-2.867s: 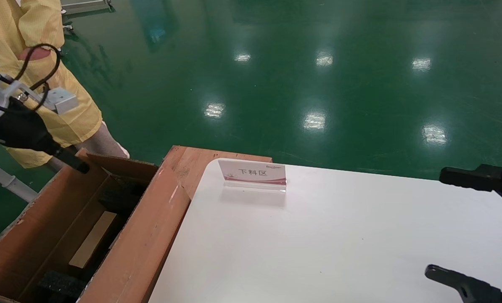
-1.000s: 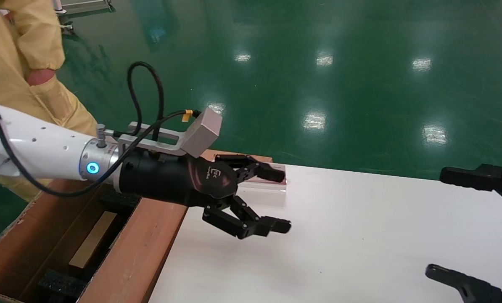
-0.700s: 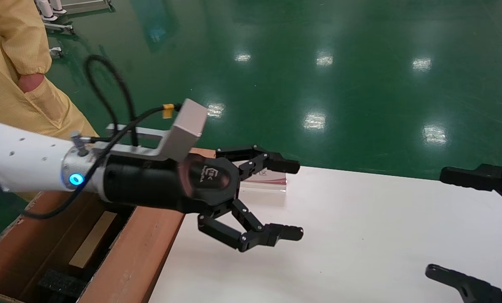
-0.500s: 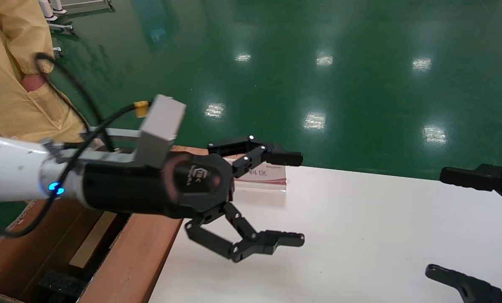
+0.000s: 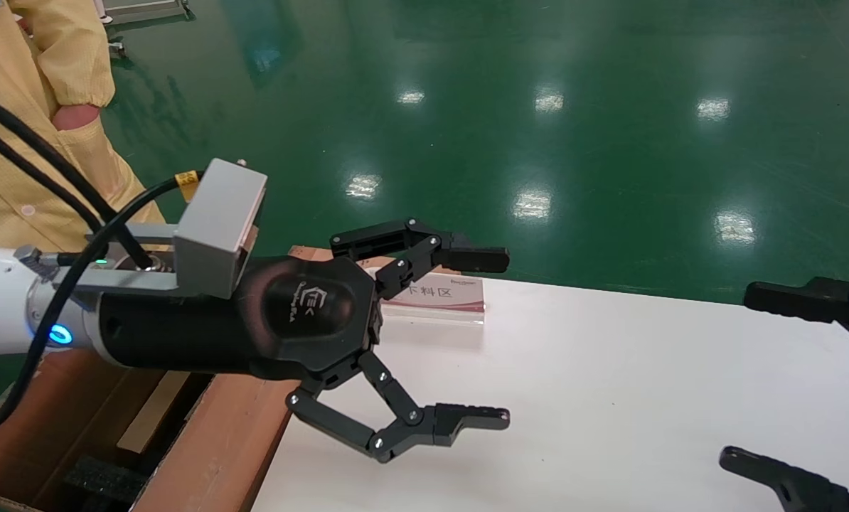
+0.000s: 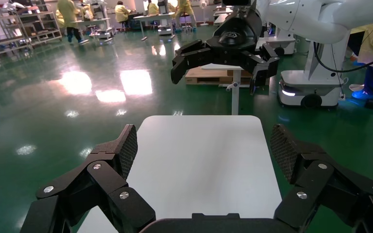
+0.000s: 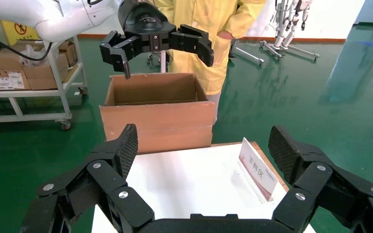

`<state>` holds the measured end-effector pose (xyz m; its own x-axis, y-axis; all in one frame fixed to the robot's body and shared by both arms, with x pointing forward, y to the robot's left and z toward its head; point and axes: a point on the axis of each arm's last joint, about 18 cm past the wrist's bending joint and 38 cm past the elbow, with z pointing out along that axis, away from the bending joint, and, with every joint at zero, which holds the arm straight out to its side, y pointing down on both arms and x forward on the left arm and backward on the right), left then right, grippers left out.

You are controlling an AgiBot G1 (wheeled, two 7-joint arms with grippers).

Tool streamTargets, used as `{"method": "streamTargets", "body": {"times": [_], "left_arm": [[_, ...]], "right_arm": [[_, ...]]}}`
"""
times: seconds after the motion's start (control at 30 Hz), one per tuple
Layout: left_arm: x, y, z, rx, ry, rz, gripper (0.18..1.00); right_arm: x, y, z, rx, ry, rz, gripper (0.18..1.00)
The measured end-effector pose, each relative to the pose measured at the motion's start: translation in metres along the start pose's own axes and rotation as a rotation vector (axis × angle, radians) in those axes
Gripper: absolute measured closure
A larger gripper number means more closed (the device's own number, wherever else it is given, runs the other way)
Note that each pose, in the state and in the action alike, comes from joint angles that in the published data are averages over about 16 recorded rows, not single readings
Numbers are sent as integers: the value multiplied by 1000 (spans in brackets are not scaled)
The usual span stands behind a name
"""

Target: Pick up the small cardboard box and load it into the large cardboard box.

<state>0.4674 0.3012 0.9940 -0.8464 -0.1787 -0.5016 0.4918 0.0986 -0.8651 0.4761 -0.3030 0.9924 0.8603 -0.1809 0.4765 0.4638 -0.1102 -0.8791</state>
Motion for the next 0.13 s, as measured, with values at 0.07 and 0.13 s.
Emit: {"method": "streamTargets", "body": {"times": [0.07, 0.13], "left_arm": [[0, 0, 0, -1, 0, -2, 184], [-1, 1, 0, -2, 1, -4, 184]], "right_arm": [[0, 0, 0, 0, 0, 0, 178], [0, 0, 0, 0, 0, 0, 178]]}}
